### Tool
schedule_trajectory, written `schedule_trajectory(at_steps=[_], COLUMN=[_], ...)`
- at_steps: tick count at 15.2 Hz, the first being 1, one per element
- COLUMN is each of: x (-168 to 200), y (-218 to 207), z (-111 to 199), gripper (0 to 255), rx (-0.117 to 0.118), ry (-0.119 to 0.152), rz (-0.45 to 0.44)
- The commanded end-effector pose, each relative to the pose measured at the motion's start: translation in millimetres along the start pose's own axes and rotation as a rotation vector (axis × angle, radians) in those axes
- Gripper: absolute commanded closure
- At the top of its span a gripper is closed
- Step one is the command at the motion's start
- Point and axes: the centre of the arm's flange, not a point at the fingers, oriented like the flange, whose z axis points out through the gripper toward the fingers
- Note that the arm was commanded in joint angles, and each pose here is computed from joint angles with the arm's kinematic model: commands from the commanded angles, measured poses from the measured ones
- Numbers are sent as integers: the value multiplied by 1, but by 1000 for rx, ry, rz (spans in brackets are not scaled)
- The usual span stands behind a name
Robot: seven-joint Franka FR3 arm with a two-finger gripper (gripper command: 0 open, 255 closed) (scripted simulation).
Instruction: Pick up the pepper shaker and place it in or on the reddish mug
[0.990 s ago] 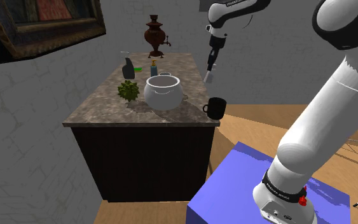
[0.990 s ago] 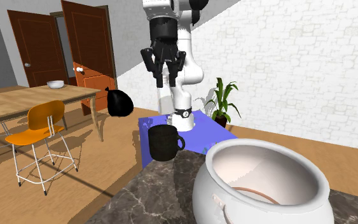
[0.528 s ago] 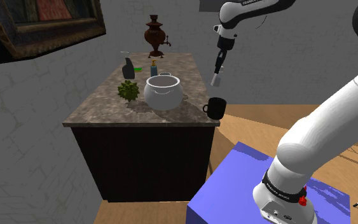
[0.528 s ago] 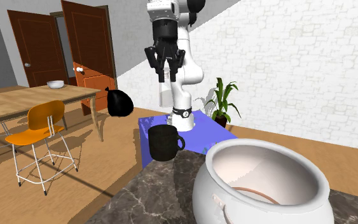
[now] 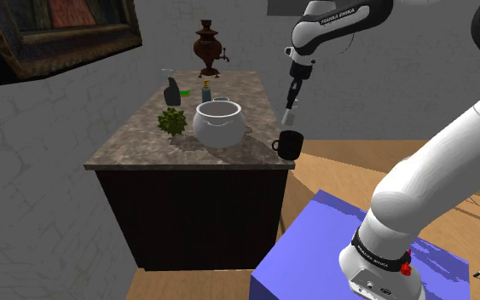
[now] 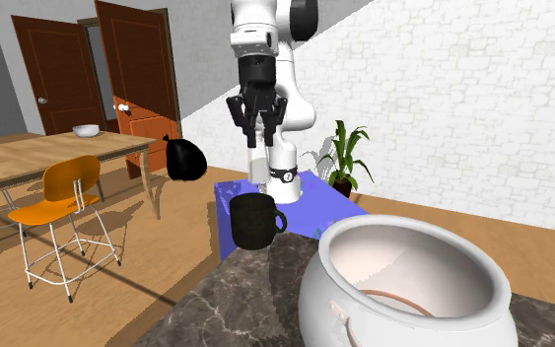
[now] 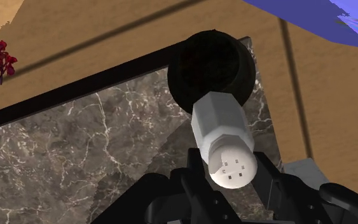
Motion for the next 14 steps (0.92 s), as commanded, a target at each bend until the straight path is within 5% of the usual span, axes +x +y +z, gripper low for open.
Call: schedule_trajectory(at_steps=[1, 9, 14], x=[-2, -8, -8], y=[0, -4, -4], z=[10, 54, 54], gripper=[255, 255, 255], rx=[0, 0, 0], ry=[1, 1, 1], rz=[0, 0, 0])
